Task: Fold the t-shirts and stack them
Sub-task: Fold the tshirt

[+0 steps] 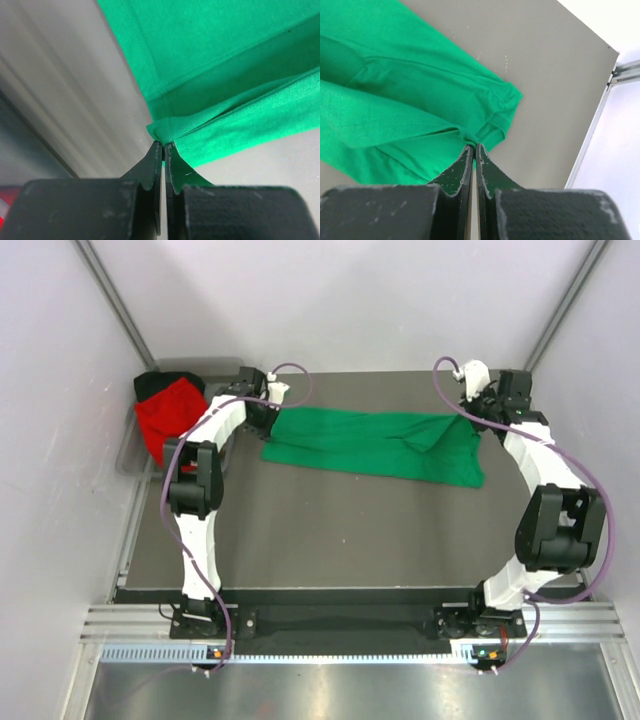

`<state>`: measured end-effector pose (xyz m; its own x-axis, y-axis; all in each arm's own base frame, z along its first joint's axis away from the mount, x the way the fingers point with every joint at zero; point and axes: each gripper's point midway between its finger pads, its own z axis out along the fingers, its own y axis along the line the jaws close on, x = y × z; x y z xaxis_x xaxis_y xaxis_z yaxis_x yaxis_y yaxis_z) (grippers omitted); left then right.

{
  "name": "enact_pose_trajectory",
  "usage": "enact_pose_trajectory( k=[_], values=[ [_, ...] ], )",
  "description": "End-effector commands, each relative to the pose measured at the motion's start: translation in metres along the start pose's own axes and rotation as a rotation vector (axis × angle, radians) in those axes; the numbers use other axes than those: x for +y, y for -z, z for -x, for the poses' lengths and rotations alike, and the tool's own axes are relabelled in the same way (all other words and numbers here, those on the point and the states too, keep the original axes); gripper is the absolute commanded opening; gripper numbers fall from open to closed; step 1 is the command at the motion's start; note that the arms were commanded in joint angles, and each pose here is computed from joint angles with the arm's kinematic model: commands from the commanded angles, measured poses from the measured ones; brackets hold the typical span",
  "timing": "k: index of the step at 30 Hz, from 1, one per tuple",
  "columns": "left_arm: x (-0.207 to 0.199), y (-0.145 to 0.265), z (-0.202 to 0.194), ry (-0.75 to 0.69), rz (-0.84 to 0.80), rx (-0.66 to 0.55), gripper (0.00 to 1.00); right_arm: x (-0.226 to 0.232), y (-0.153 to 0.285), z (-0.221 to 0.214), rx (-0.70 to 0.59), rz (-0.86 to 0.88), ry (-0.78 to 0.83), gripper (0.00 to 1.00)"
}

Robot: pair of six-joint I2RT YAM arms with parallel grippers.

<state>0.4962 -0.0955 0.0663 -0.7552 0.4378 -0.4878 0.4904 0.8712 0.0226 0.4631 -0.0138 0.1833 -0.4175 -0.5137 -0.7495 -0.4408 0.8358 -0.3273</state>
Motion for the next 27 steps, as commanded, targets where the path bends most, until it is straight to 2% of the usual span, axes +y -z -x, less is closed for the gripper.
enact_pose_trajectory(
  k=[1,14,18,19,21,22,23,24,25,26,27],
  values=[
    [0.012,0.003,0.015,-0.010,0.033,-0.034,0.00,-0.026,0.000,0.026,-0.068,-0.071,-0.009,0.00],
    [0.021,-0.009,0.028,0.006,0.051,-0.064,0.00,-0.030,-0.029,0.016,-0.038,-0.065,-0.030,0.00],
    [0.026,-0.009,0.038,0.022,0.069,-0.091,0.00,-0.044,-0.042,0.030,-0.065,-0.086,-0.034,0.00],
    [0.028,-0.008,0.040,0.030,0.078,-0.098,0.00,-0.045,-0.045,0.030,-0.061,-0.083,-0.050,0.05],
    [0.031,-0.002,0.044,0.067,0.101,-0.114,0.12,-0.046,-0.052,0.029,-0.046,-0.079,-0.085,0.22],
    [0.029,0.002,0.042,0.076,0.098,-0.106,0.21,-0.043,-0.050,0.029,-0.039,-0.067,-0.101,0.28],
    [0.028,0.016,0.047,0.081,0.104,-0.127,0.24,-0.044,-0.037,0.037,-0.065,-0.078,-0.103,0.30],
    [0.025,0.017,0.035,0.102,0.104,-0.106,0.27,-0.035,-0.035,0.024,-0.048,-0.072,-0.113,0.32],
    [0.027,0.023,0.043,0.101,0.123,-0.157,0.30,-0.039,-0.027,0.033,-0.094,-0.102,-0.107,0.35],
    [0.025,0.052,0.054,0.095,0.141,-0.226,0.33,-0.042,-0.006,0.046,-0.141,-0.133,-0.096,0.36],
    [0.019,0.047,0.038,0.096,0.131,-0.215,0.35,-0.037,-0.002,0.041,-0.149,-0.136,-0.093,0.37]
  ],
)
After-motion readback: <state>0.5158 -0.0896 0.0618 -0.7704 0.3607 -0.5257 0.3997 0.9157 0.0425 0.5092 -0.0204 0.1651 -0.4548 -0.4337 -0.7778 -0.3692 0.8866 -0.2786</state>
